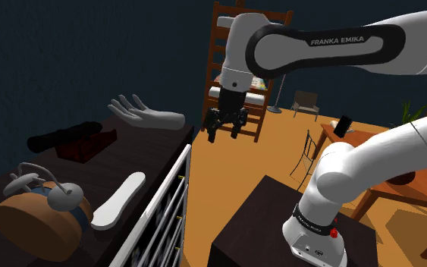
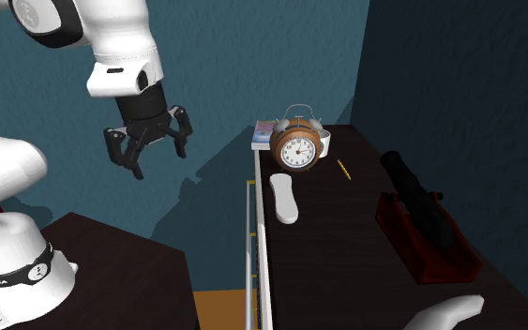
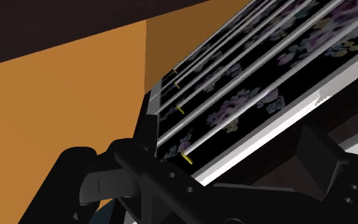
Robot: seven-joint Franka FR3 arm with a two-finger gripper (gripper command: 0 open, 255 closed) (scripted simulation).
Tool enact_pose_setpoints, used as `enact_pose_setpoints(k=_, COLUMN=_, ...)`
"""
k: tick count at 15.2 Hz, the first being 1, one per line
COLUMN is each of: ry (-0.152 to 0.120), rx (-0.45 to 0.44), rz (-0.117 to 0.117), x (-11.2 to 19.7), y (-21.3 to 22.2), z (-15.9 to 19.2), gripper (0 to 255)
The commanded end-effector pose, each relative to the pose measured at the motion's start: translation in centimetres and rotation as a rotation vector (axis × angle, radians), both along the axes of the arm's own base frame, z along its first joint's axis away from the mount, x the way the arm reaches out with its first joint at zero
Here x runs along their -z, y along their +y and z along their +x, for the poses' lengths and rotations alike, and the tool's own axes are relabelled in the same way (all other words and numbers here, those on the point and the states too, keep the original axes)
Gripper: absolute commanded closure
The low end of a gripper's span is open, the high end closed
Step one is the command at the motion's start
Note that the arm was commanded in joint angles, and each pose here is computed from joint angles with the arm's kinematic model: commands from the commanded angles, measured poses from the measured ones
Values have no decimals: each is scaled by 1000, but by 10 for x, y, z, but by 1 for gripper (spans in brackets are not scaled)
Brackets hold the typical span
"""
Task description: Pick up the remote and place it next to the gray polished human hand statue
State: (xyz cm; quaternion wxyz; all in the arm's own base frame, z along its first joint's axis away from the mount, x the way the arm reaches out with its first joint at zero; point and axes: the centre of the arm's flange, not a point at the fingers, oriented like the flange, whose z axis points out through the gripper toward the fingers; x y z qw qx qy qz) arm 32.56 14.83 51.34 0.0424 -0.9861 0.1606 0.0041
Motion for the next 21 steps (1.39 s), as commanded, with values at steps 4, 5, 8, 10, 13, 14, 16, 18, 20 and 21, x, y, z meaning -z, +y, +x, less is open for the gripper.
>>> enact_pose_setpoints(k=4, ry=6, rx=146, rz=-11, x=26, y=59, z=17, gripper=0)
enact_pose_setpoints(k=5, ry=7, rx=174, rz=-13, x=31, y=71, z=22, gripper=0)
enact_pose_setpoints(k=8, ry=11, rx=258, rz=-20, x=47, y=104, z=39, gripper=0)
enact_pose_setpoints(k=10, ry=13, rx=314, rz=-25, x=58, y=126, z=51, gripper=0)
enact_pose_setpoints(k=13, ry=17, rx=399, rz=-32, x=74, y=156, z=72, gripper=0)
enact_pose_setpoints(k=14, ry=18, rx=427, rz=-34, x=79, y=166, z=79, gripper=0)
enact_pose_setpoints(k=16, ry=21, rx=483, rz=-39, x=90, y=185, z=95, gripper=0)
enact_pose_setpoints(k=18, ry=23, rx=539, rz=-44, x=101, y=203, z=112, gripper=0)
enact_pose_setpoints(k=20, ry=25, rx=595, rz=-48, x=112, y=220, z=130, gripper=0)
enact_pose_setpoints(k=21, ry=27, rx=623, rz=-51, x=118, y=228, z=139, gripper=0)
